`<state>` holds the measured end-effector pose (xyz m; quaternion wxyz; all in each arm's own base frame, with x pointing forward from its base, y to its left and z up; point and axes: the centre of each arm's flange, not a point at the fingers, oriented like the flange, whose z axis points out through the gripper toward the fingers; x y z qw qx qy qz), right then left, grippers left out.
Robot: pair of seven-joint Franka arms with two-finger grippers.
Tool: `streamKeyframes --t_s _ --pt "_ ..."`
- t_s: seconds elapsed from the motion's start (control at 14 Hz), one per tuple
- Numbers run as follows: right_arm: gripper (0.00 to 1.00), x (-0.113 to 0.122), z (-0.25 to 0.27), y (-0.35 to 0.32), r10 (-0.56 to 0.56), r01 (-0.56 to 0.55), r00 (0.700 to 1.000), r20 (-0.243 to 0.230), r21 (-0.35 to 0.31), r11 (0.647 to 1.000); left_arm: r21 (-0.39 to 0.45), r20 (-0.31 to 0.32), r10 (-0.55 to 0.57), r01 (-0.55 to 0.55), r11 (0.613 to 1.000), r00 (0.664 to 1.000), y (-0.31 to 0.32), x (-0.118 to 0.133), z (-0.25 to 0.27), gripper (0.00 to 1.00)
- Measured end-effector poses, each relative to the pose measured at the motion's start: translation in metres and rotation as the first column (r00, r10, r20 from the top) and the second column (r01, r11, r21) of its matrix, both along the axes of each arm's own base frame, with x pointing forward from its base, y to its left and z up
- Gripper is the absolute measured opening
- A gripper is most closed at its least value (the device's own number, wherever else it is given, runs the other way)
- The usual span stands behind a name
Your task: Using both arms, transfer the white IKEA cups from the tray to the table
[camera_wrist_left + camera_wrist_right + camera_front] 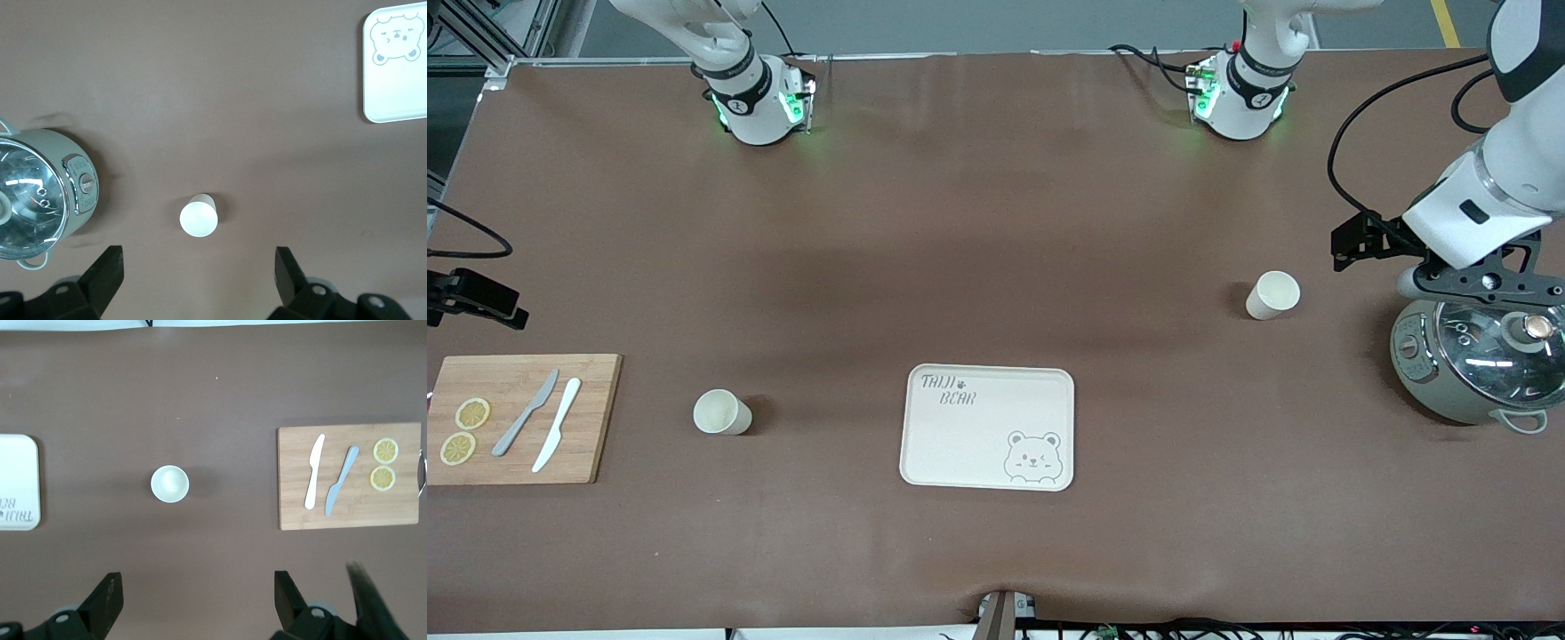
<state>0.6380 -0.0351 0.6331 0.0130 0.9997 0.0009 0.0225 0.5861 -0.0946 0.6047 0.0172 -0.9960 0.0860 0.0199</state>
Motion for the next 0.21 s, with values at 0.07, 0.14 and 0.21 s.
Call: streamKeyframes --t_s 0.07,0.14,0.21 --pt "1.0 0.0 0.0 -0.004 0.025 -0.025 1.0 0.001 -0.005 1.0 0.0 0.0 -0.001 0.001 1.0 1.0 -0.001 0.0 0.0 1.0" --pt "1.0 -0.001 0.001 -0.01 0.032 -0.032 0.999 0.001 -0.006 0.999 0.0 0.0 -0.002 0.002 1.0 1.0 -0.001 0.0 0.0 1.0" --pt "1.0 -0.001 0.001 -0.017 0.031 -0.031 1.0 0.0 -0.008 0.999 0.0 0.0 -0.003 0.003 1.0 1.0 -0.002 0.0 0.0 1.0"
